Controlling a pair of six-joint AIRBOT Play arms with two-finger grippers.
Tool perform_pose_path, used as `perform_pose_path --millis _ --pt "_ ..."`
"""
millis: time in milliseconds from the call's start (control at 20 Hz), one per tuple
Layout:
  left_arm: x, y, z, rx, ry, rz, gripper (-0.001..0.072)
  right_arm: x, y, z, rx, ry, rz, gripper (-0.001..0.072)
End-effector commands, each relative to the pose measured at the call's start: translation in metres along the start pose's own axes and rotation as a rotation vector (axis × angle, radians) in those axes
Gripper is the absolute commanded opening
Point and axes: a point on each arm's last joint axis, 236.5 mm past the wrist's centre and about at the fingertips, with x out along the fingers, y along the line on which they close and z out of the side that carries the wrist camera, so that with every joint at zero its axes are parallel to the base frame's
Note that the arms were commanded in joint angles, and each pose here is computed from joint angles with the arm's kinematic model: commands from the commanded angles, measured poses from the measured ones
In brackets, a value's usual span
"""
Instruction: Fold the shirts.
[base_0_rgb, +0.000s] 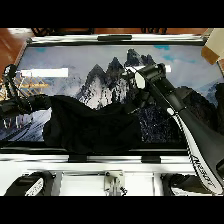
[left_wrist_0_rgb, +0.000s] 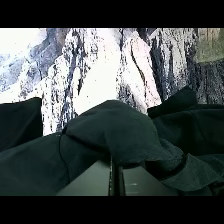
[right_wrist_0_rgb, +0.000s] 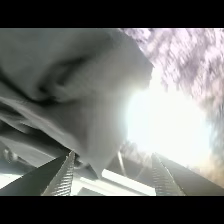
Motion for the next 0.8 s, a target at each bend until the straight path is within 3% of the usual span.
perform_pose_path --millis 0,350,650,750 --pt "0.000 0.001 0.001 0.005 -0.004 0.001 0.0048 0.016 0.005 -0.019 0.057 0.074 0.087 0.0589" --pt "0.000 0.000 0.001 0.005 -0.004 0.001 0.0048 0.028 0.035 -0.018 0.051 0.069 0.180 0.0589" --pt "0.000 0.000 0.001 0.005 -0.004 0.001 0.0048 0.072 0.019 -0.024 0.166 0.082 0.102 0.0575" --pt "0.000 -0.001 0.004 -0.005 -0.019 -0.003 0.0048 0.080 0.028 -0.010 0.222 0.045 0.141 0.0237"
